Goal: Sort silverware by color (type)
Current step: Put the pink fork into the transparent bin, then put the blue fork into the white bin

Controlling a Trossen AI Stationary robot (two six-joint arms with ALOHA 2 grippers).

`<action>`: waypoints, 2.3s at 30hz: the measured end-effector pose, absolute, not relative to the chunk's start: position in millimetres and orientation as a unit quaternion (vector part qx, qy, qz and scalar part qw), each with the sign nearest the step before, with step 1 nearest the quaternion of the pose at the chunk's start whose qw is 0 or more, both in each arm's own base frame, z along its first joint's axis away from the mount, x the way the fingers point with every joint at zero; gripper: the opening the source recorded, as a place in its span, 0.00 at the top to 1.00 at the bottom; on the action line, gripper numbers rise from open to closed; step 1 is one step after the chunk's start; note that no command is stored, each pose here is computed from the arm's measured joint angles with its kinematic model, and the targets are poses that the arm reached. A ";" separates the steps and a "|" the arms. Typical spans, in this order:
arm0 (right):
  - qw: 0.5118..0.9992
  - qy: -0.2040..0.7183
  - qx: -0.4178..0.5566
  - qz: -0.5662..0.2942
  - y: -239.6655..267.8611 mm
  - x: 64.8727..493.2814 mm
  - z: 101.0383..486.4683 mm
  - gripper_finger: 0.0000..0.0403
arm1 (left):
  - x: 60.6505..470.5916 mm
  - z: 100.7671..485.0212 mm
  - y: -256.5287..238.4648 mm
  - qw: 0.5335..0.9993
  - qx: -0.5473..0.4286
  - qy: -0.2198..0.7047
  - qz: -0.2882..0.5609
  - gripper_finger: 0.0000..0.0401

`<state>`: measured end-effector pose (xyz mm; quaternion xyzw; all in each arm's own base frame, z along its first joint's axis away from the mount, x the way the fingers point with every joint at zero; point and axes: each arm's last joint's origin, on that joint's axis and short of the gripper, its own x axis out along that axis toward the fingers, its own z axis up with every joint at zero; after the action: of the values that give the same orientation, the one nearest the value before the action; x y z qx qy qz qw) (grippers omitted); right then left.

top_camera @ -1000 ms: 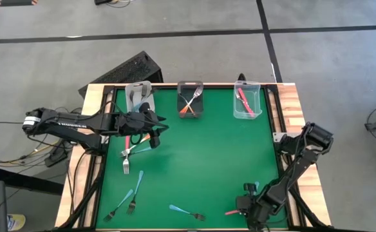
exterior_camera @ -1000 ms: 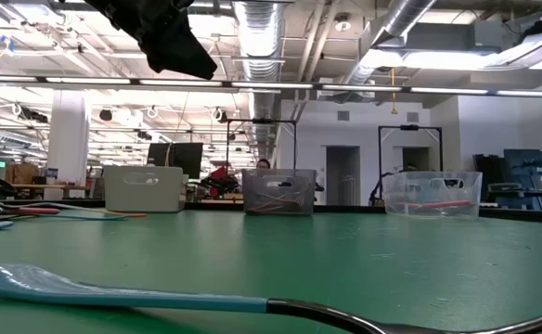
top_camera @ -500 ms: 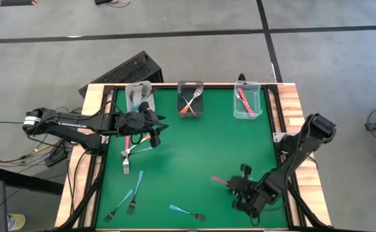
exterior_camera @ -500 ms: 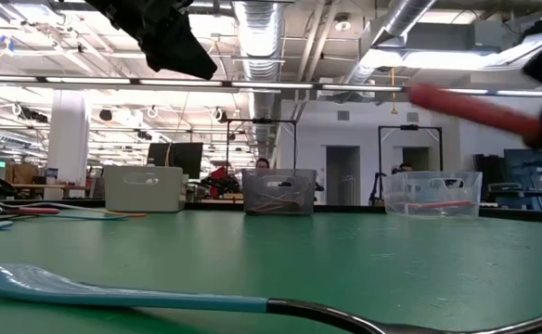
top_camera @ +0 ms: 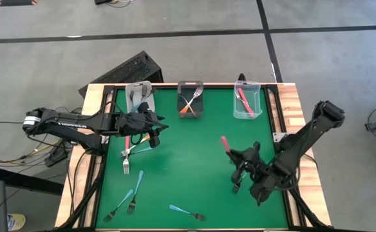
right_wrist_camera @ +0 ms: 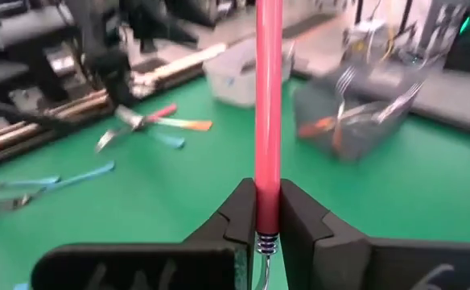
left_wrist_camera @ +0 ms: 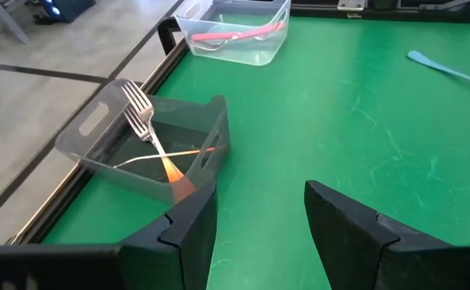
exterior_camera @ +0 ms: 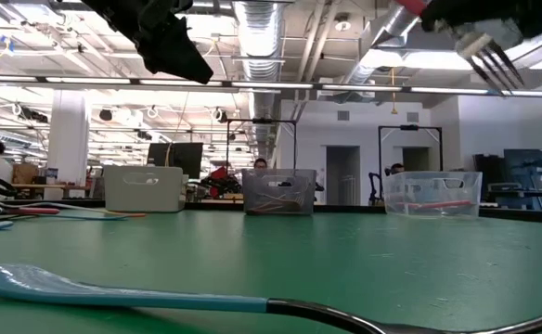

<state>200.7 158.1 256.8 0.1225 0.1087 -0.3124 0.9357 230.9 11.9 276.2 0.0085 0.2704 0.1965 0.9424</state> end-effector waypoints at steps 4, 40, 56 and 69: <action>0.926 0.071 0.094 -0.360 135.3 198.6 272.3 0.87 | 231.2 276.7 11.9 0.943 0.006 0.267 0.197 0.56; 0.662 0.426 0.107 -0.607 -179.0 181.3 220.1 0.65 | 206.1 191.5 0.7 0.910 -0.056 0.304 0.275 0.56; 0.777 0.464 0.062 -0.420 -98.0 209.2 237.9 0.46 | 203.9 192.3 -13.9 0.910 -0.063 0.277 0.303 0.56; 0.806 0.579 -0.089 -0.079 55.7 212.1 205.2 0.53 | 203.9 194.3 -25.7 0.919 -0.058 0.262 0.288 0.56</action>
<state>212.1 55.7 205.2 -0.0888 0.5794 -0.0792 0.8063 203.9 -25.7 194.3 -0.0584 0.2616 0.2882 0.9193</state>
